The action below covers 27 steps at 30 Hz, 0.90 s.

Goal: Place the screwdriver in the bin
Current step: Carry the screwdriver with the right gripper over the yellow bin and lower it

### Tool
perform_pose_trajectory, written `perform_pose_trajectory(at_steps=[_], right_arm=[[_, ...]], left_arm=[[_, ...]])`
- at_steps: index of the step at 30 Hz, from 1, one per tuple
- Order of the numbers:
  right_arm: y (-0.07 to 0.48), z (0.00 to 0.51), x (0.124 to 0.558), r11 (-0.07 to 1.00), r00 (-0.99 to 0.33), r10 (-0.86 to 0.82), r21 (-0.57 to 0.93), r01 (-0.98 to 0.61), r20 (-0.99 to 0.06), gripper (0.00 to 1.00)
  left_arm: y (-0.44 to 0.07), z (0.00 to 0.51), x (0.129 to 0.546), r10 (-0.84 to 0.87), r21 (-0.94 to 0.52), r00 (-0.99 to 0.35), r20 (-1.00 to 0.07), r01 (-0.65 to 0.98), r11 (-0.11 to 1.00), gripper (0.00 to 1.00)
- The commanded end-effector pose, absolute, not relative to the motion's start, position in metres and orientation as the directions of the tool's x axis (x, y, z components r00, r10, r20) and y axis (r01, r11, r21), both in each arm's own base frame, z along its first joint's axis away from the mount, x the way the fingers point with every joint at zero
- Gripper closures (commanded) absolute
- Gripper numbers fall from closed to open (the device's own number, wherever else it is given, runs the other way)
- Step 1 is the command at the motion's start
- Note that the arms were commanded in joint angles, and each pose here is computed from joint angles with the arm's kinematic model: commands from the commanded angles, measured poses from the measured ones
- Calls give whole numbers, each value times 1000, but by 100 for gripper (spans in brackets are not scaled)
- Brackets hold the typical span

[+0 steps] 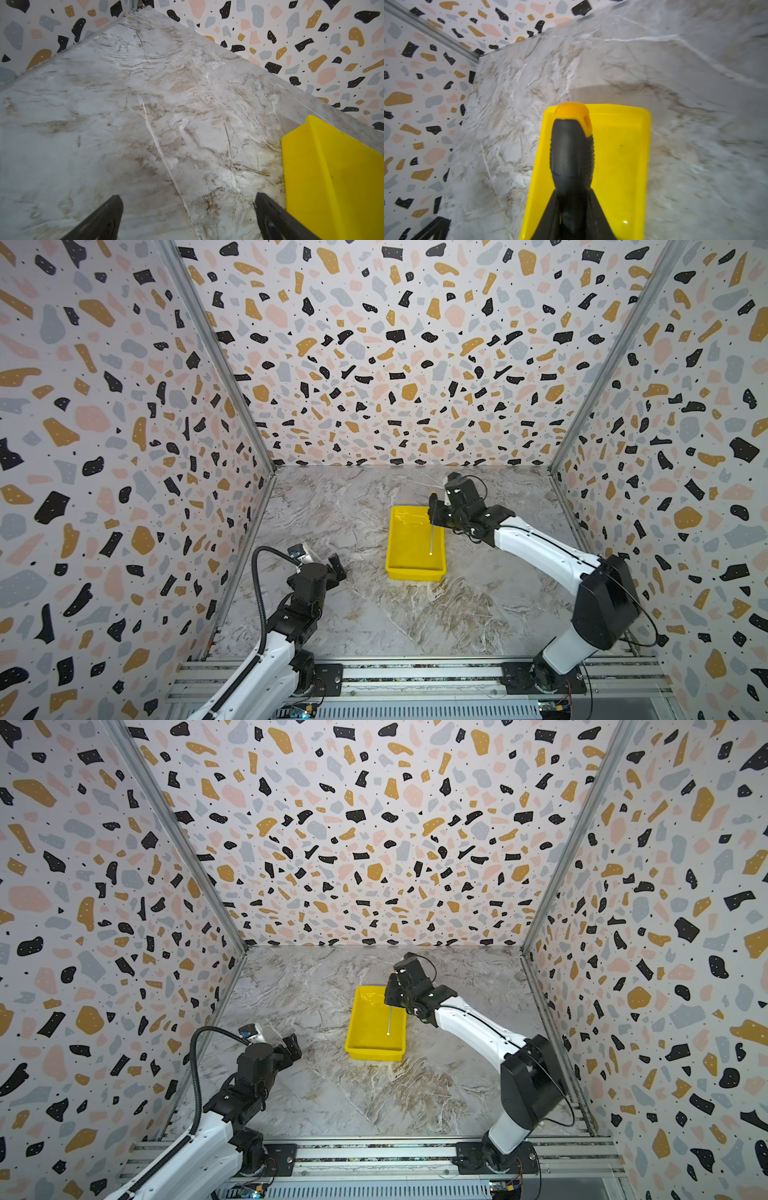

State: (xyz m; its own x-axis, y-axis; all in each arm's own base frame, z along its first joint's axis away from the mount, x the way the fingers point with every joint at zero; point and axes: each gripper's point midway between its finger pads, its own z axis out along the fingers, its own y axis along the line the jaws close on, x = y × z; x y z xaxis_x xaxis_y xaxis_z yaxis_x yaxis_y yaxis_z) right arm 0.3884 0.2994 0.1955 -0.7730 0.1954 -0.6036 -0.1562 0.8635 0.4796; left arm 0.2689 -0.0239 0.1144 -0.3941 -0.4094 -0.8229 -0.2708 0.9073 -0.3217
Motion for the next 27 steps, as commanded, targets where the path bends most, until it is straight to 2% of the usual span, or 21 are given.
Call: perform_pose_trajectory(at_steps=[1, 8, 27], right_arm=[[329, 185, 399, 818, -808, 258, 564, -108, -529, 89], [368, 158, 391, 817, -839, 248, 571, -87, -483, 89], [378, 99, 385, 844, -879, 229, 535, -35, -419, 87]], left_arm=[[-18, 117, 268, -417, -324, -358, -836, -291, 900, 0], [-19, 114, 270, -411, -314, -375, -831, -295, 902, 0], [-20, 113, 269, -409, -314, -382, -829, -289, 904, 0]])
